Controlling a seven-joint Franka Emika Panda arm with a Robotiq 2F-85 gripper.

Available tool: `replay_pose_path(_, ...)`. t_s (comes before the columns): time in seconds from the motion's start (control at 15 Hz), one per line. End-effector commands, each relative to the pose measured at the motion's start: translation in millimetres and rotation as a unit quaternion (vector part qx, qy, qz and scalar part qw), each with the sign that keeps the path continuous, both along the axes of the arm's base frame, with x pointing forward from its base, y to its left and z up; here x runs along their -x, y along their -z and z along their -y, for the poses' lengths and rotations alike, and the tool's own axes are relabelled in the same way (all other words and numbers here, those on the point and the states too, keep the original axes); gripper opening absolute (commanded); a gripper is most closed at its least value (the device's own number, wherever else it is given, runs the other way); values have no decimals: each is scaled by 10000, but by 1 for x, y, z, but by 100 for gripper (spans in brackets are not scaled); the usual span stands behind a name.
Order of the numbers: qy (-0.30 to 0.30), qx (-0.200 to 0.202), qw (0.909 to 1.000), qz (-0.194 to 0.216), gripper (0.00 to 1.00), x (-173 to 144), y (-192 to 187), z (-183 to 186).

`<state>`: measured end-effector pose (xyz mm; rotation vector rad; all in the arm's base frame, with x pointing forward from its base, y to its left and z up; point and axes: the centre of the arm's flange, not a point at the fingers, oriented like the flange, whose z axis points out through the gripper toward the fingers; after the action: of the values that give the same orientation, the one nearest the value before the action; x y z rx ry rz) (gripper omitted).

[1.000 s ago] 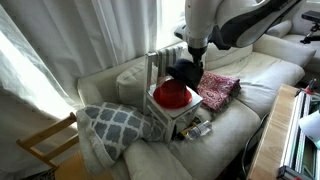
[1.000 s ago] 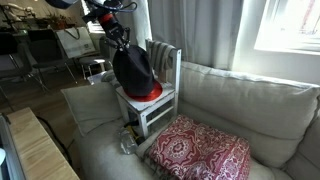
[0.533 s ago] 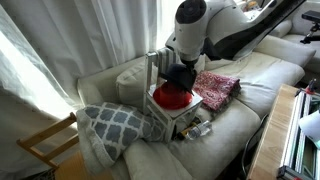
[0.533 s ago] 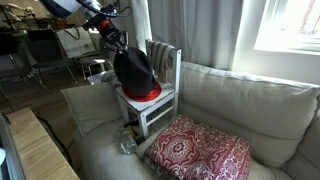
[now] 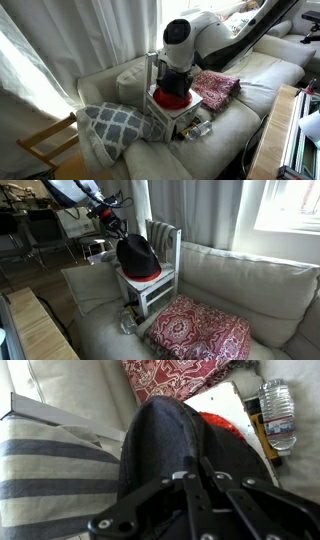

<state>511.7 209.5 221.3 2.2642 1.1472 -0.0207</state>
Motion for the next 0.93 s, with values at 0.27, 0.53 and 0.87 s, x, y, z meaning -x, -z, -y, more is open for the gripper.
replay_pose_path(0.27,65,101,9987,-500,2,-22,34,-16)
replay_pose_path(0.53,134,-132,9972,-723,35,-29,36,-22)
replay_pose_path(0.87,468,-557,9937,-847,66,-39,25,-19)
